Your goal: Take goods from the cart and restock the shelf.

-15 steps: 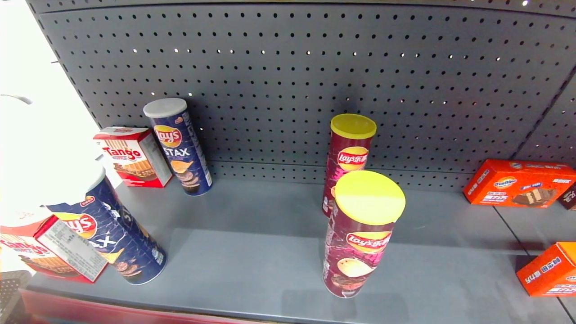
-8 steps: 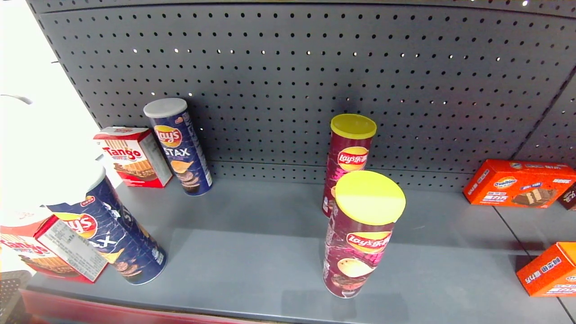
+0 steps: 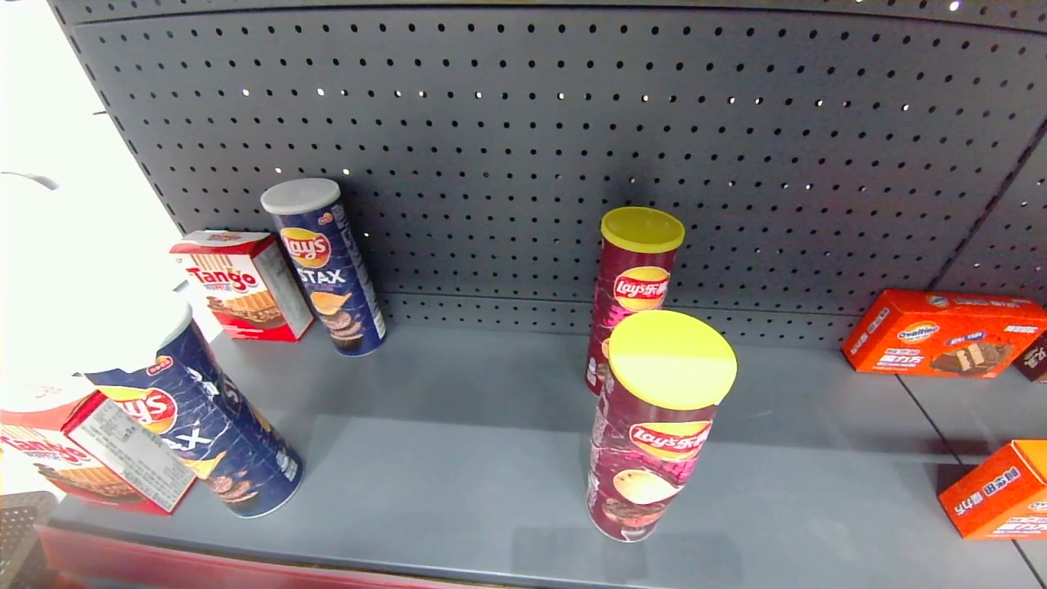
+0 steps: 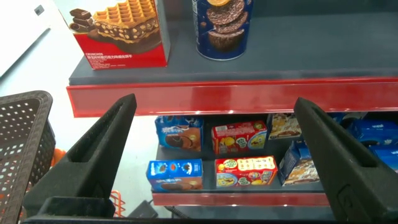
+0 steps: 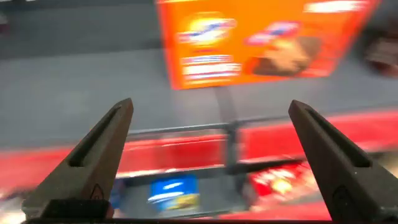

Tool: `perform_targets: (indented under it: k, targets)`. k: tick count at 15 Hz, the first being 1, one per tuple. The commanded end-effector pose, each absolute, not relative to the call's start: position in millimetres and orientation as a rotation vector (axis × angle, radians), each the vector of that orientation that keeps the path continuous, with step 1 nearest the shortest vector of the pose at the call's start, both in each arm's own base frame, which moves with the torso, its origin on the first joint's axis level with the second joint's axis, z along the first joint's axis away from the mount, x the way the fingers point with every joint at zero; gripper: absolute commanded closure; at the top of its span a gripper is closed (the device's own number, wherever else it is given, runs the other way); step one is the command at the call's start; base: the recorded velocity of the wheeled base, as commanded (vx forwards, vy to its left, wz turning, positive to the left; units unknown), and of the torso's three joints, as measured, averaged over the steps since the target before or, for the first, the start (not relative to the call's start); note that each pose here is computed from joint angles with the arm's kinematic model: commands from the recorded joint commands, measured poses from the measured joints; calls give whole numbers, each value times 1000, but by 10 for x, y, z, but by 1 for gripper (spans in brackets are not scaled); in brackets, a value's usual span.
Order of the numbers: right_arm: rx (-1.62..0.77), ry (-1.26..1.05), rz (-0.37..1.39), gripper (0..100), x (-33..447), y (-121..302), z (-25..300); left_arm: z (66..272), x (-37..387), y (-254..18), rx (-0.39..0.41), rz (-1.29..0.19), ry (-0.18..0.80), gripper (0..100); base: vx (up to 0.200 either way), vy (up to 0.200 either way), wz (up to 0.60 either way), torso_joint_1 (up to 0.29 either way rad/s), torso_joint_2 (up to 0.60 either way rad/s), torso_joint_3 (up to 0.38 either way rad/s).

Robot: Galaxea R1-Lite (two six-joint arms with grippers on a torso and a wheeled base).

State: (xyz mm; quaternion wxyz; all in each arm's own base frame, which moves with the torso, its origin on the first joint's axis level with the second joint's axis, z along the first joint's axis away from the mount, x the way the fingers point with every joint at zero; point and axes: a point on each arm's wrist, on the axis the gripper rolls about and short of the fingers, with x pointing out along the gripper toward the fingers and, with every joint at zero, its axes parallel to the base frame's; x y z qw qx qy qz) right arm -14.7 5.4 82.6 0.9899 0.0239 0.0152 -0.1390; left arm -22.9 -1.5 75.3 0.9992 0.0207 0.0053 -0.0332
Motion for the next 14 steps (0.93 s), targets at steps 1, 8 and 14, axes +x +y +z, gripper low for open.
perform_targets:
  k: [1, 8, 14]
  targets:
    - [5, 18, -426, 0, -212, 93, 744, 756, -230, -15, 41, -66, 9, 0, 0, 0, 0, 0, 0, 0]
    - [-2, -1, -385, 0, -212, 87, 759, 751, -229, -14, 39, -63, 11, 0, 0, 0, 0, 0, 0, 0]
    - [-2, -3, 6, 0, -227, 0, 760, 753, -228, -14, 40, -63, 9, 0, 0, 0, 0, 0, 0, 0]
